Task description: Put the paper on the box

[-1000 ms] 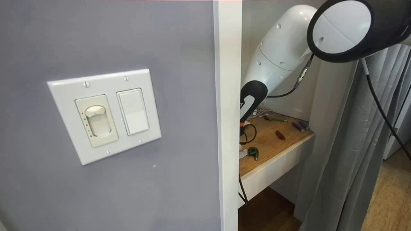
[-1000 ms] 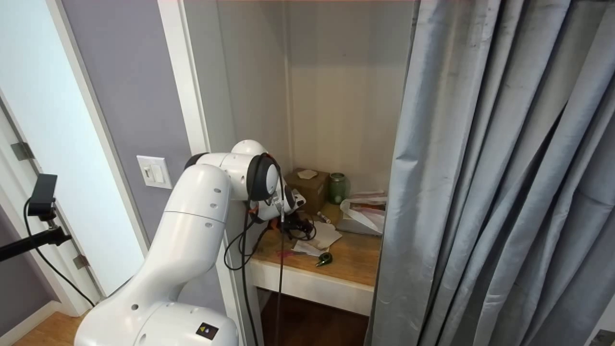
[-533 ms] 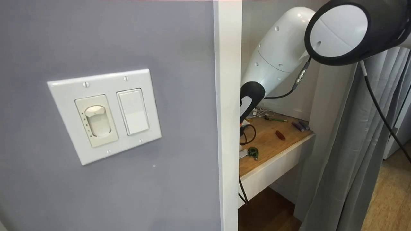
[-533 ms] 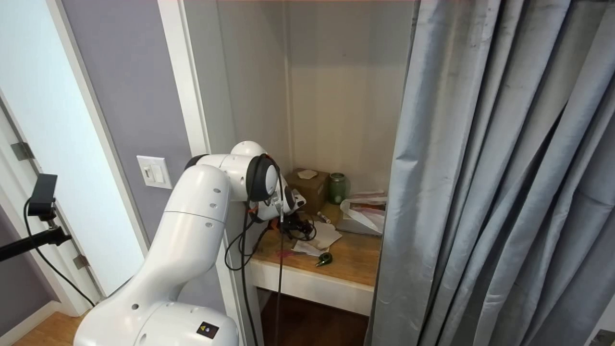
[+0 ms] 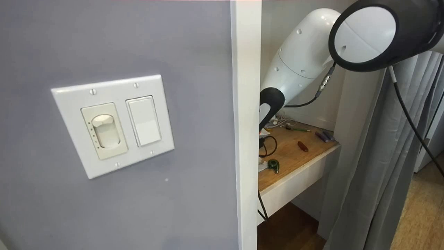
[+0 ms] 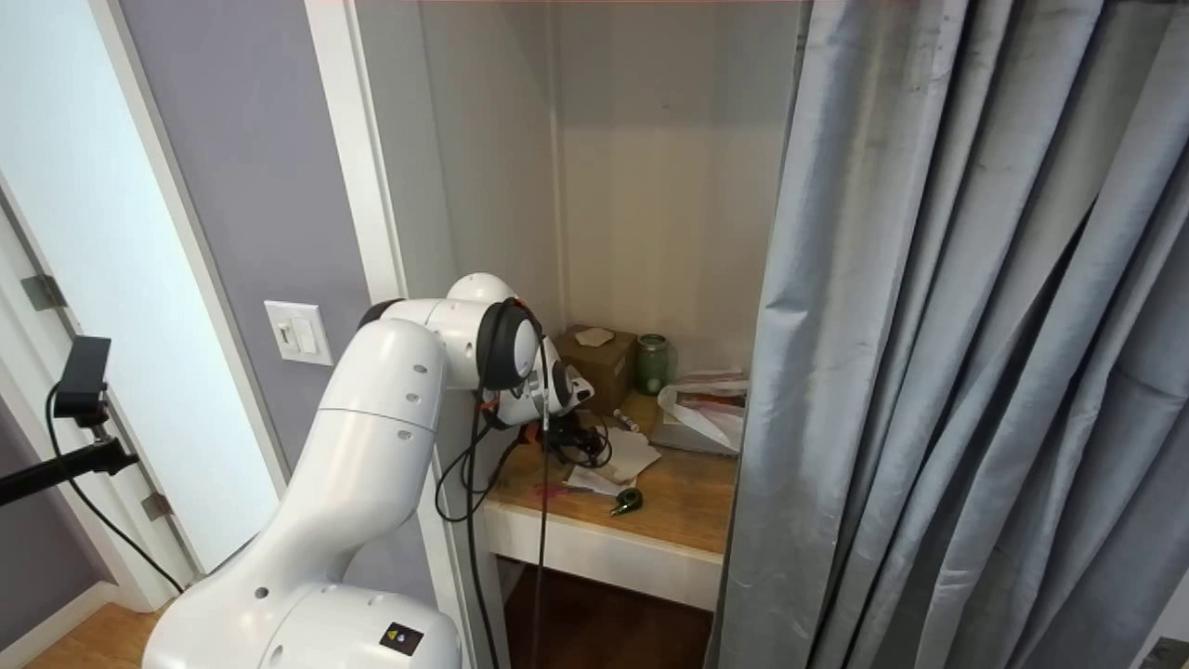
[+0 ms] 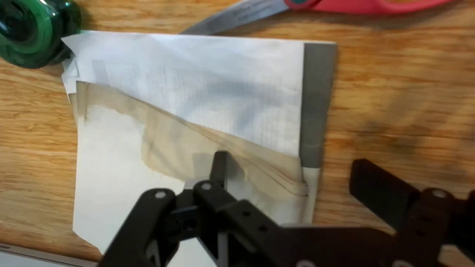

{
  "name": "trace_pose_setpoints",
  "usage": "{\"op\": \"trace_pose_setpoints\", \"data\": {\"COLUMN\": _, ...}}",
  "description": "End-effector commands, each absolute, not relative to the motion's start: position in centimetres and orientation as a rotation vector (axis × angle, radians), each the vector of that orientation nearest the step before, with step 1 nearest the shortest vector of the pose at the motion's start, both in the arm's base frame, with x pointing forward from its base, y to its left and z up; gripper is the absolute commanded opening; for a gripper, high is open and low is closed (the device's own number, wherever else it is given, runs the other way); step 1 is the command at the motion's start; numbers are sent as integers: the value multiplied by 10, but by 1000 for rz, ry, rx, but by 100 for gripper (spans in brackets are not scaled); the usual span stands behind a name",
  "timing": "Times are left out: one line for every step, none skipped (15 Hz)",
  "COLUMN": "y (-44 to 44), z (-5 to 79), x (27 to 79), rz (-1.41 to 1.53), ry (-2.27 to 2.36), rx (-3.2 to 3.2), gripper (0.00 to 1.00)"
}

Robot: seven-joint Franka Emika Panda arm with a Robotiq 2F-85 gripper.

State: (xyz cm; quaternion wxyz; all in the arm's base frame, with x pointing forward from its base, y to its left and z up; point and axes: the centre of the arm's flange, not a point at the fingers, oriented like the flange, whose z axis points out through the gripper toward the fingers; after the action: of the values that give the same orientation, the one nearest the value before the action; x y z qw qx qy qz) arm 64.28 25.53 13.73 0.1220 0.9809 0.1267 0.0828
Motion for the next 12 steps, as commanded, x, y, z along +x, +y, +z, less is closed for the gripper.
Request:
{"op": "trace_pose_setpoints", "data": {"y": 250, "z": 131, "x": 652, "rz": 219, "ry": 348, "rx": 2880, "gripper": 84}}
{"op": "trace_pose_setpoints", "data": {"y": 248, "z": 132, "x": 652, "rz": 221, "ry": 338, "rx": 2879, "gripper": 82}}
{"op": "trace_pose_setpoints", "data": {"y": 246, "z": 133, "x": 653, "rz": 222, "ry": 329, "rx": 2879, "gripper": 82}}
{"op": "trace_pose_setpoints", "data": {"y": 244, "z": 135, "x": 654, "rz": 224, "ry": 322, "rx": 2880, "gripper": 80}}
{"op": "trace_pose_setpoints", "data": {"y": 241, "z": 136, "x": 655, "rz": 226, "ry": 314, "rx": 2880, "gripper": 78}}
{"op": "trace_pose_setpoints", "data": {"y": 239, "z": 137, "x": 655, "rz": 228, "ry": 307, "rx": 2881, "gripper": 78}}
{"op": "trace_pose_setpoints", "data": {"y": 237, "z": 137, "x": 656, "rz": 229, "ry": 300, "rx": 2881, "gripper": 78}}
{"op": "trace_pose_setpoints", "data": {"y": 235, "z": 138, "x": 657, "rz": 230, "ry": 295, "rx": 2882, "gripper": 76}}
{"op": "trace_pose_setpoints", "data": {"y": 233, "z": 138, "x": 658, "rz": 230, "ry": 291, "rx": 2883, "gripper": 74}}
{"op": "trace_pose_setpoints", "data": {"y": 233, "z": 138, "x": 658, "rz": 228, "ry": 289, "rx": 2885, "gripper": 70}}
{"op": "trace_pose_setpoints", "data": {"y": 233, "z": 137, "x": 658, "rz": 225, "ry": 289, "rx": 2889, "gripper": 69}}
{"op": "trace_pose_setpoints", "data": {"y": 234, "z": 137, "x": 658, "rz": 223, "ry": 288, "rx": 2893, "gripper": 65}}
